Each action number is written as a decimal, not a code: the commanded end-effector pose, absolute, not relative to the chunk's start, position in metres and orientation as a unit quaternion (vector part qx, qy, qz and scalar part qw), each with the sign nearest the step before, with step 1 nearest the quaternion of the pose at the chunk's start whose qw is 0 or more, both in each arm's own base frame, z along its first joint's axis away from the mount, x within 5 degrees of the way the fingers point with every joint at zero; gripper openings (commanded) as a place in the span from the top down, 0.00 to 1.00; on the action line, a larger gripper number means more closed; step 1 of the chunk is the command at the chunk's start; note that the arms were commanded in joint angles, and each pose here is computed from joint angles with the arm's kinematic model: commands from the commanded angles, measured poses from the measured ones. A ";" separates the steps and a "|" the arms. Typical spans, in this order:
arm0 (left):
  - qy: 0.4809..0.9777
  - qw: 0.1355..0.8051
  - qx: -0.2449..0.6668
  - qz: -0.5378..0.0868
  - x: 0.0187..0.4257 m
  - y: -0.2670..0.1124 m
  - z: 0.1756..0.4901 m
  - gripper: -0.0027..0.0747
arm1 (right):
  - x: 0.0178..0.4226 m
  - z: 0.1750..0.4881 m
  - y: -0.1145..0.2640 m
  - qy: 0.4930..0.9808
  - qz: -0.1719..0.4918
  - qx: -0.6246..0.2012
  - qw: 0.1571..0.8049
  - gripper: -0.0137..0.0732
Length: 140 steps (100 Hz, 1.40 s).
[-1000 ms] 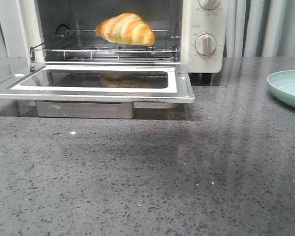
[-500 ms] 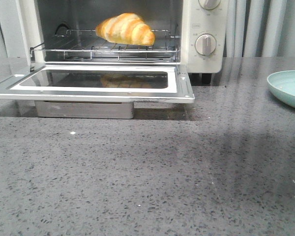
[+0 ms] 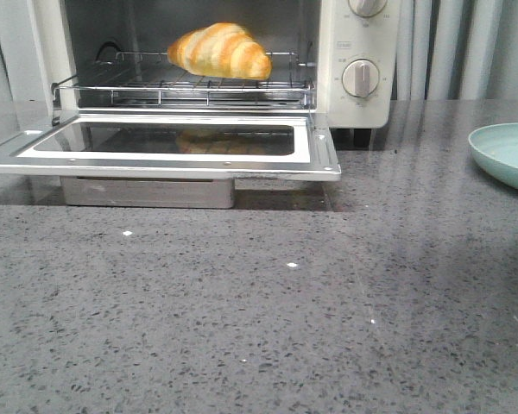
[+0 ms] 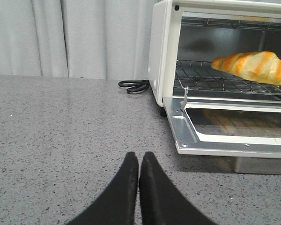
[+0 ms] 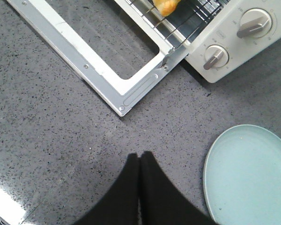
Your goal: Put bread in oven
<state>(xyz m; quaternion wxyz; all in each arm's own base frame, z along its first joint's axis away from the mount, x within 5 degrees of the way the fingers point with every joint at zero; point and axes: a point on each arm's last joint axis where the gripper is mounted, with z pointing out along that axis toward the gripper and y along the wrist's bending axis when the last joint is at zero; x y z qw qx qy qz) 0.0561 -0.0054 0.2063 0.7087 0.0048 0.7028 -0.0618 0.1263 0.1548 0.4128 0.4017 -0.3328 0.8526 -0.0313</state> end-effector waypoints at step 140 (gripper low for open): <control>0.675 0.734 -0.004 -0.068 0.057 -0.005 0.213 0.99 | 0.149 0.393 0.130 0.894 -0.008 -0.253 0.370 0.92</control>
